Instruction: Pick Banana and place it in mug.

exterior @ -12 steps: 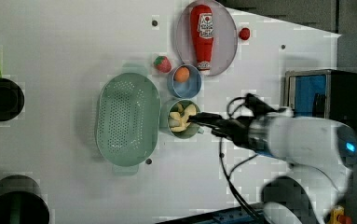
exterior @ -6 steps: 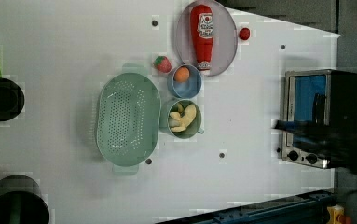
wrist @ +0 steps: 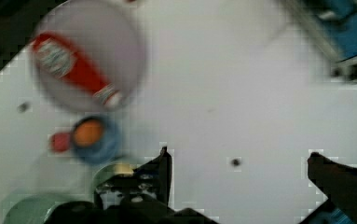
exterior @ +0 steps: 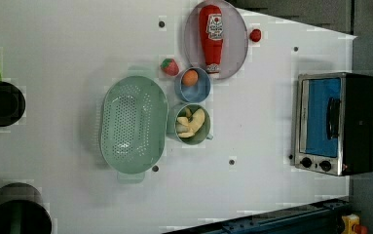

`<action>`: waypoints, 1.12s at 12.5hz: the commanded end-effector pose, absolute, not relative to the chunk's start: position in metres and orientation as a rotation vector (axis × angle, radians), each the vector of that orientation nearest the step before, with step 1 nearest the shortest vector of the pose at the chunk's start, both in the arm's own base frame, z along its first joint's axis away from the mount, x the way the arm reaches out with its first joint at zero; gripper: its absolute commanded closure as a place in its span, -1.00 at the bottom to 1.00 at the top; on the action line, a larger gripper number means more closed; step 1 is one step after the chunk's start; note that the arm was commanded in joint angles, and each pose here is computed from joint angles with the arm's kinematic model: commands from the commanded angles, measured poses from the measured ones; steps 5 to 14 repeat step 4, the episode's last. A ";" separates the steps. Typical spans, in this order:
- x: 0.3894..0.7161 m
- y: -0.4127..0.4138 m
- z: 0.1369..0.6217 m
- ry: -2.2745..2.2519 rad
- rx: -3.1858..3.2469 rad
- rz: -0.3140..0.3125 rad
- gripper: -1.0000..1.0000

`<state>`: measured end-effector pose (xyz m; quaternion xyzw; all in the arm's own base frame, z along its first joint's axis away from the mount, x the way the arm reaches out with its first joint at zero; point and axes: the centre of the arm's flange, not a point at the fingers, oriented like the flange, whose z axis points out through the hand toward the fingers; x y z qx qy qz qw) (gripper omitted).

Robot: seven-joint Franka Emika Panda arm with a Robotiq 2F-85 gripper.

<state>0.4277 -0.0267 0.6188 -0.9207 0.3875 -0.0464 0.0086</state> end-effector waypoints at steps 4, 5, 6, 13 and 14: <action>0.438 -0.023 0.607 1.305 -2.874 -0.032 -1.00; 0.438 -0.023 0.607 1.305 -2.874 -0.032 -1.00; 0.438 -0.023 0.607 1.305 -2.874 -0.032 -1.00; 0.438 -0.023 0.607 1.305 -2.874 -0.032 -1.00; 0.438 -0.023 0.607 1.305 -2.874 -0.032 -1.00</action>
